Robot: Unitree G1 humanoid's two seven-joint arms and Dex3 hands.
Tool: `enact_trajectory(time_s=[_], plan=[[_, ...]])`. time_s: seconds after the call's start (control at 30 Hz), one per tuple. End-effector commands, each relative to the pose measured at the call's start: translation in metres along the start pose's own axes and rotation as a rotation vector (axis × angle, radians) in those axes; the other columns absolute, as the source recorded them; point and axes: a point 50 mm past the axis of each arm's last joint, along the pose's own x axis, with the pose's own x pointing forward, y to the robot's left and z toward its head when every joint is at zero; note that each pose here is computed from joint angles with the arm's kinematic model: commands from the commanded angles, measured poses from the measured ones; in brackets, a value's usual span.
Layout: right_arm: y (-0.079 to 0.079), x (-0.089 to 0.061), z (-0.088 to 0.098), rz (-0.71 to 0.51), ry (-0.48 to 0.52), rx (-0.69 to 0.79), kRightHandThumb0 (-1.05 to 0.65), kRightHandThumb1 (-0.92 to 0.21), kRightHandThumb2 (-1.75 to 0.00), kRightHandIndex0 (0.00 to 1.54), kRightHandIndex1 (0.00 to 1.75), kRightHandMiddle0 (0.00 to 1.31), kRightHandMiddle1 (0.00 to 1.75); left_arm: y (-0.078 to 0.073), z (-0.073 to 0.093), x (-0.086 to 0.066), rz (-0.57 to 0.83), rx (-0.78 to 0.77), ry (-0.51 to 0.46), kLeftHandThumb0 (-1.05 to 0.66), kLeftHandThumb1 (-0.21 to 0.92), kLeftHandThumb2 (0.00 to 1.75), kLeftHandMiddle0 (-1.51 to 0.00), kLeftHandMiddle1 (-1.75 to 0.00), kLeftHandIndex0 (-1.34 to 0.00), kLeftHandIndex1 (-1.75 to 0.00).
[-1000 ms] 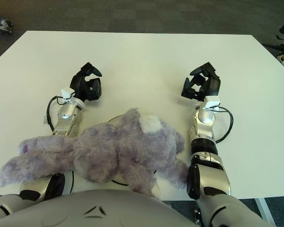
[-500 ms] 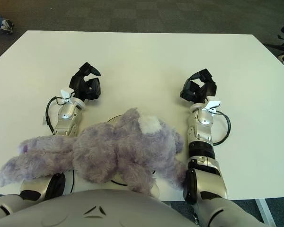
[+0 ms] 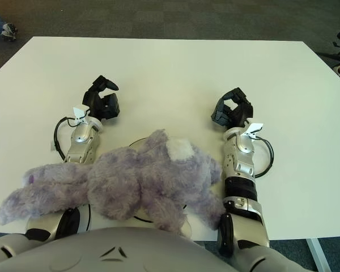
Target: Put the doll into the plate.
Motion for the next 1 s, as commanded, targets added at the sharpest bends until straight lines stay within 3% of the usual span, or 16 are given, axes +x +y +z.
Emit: enact_trajectory(time_s=[0.0,0.97], plan=[[-0.002,-0.009,-0.012,-0.005,0.088,0.024,-0.51,-0.26,-1.38,1.27,1.75,0.66,1.75,0.001,-0.009,-0.007,0.037,0.000,0.043,-0.46,0.39,1.23,-1.22,-1.75,-0.56,-1.75],[0.009,-0.021,0.000,0.081,0.158,-0.036,-0.50,-0.29,-1.36,1.27,1.75,0.64,1.75,0.002,-0.011,-0.006,0.058,0.008,0.047,-0.47,0.35,1.27,-1.24,-1.75,-0.59,-1.75]])
